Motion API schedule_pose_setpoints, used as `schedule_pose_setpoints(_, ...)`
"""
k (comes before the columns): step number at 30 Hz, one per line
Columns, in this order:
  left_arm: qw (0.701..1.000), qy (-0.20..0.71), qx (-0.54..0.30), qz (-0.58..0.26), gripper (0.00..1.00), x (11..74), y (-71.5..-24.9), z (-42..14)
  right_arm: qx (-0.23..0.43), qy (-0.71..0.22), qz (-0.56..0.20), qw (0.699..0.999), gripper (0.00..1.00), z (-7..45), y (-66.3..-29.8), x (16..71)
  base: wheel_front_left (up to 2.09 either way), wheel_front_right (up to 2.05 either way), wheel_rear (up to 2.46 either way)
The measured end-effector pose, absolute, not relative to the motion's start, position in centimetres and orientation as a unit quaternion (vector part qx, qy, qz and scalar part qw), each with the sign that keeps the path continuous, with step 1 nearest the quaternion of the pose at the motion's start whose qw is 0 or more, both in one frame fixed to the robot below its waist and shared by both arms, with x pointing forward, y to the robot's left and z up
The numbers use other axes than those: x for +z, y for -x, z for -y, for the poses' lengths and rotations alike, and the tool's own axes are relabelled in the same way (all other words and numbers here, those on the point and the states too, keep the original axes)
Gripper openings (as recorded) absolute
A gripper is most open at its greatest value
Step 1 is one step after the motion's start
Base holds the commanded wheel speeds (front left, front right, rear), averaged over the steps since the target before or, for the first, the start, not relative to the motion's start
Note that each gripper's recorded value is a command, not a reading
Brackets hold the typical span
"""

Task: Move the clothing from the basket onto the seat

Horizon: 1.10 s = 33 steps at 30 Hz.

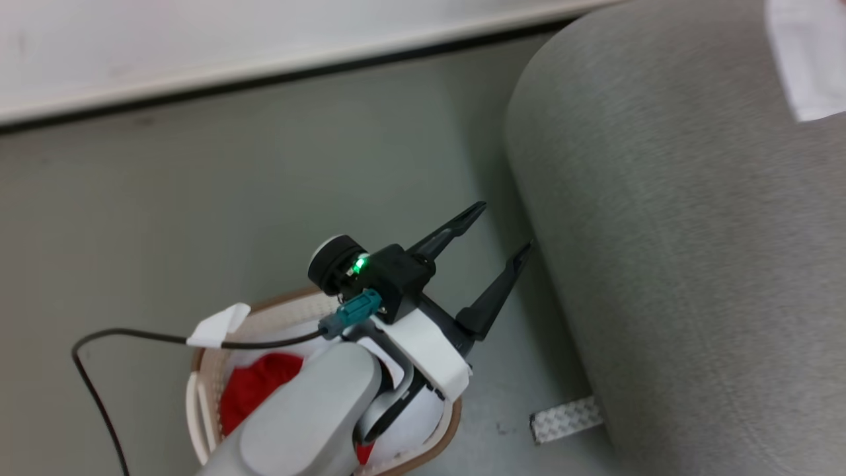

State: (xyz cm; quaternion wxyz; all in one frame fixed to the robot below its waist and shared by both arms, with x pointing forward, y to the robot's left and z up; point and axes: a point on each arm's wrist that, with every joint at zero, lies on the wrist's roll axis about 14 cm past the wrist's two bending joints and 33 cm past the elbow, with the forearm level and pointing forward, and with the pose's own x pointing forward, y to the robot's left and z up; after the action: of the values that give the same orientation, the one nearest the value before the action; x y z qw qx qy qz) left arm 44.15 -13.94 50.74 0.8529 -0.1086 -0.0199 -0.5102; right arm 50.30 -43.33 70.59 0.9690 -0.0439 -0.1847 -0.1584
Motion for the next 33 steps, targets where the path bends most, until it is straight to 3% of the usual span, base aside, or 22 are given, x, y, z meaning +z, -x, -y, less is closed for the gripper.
schedule_pose_setpoints(5, 0.864, 0.117, -0.49, -0.008, 1.0, 47.4, -46.0, 12.5, -0.17, 0.049, 0.07, 0.982, 0.0, 43.8, -54.6, 61.7, 0.0, 0.0, 0.0)
schedule_pose_setpoints(9, 0.873, 0.119, -0.472, -0.03, 1.0, 44.9, -47.1, 11.3, -0.175, 0.028, -0.036, 0.984, 0.0, 43.1, -56.0, 53.0, 0.0, 0.0, 0.0)
schedule_pose_setpoints(15, 0.881, 0.113, -0.457, -0.043, 1.0, 43.5, -47.6, 10.1, -0.145, 0.047, -0.215, 0.965, 0.0, 40.5, -53.9, 42.4, 0.0, 0.0, 0.0)
schedule_pose_setpoints(20, 0.884, 0.109, -0.454, -0.034, 1.0, 44.4, -47.6, 10.0, -0.146, 0.029, -0.244, 0.958, 0.0, 40.0, -52.7, 41.3, 0.0, 0.0, 0.0)
schedule_pose_setpoints(21, 0.885, 0.107, -0.452, -0.032, 1.0, 44.6, -47.7, 9.9, -0.145, 0.031, -0.239, 0.96, 0.38, 40.0, -52.6, 41.7, 0.0, 0.0, 0.0)
schedule_pose_setpoints(23, 0.888, 0.102, -0.448, -0.025, 1.0, 45.2, -47.8, 9.6, -0.146, 0.034, -0.227, 0.962, 1.0, 40.3, -52.4, 42.7, 0.0, 0.0, 0.0)
schedule_pose_setpoints(33, 0.902, 0.083, -0.423, -0.005, 1.0, 48.4, -46.3, 7.8, -0.115, 0.062, -0.171, 0.977, 1.0, 39.3, -49.9, 49.0, 0.0, 0.0, 0.0)
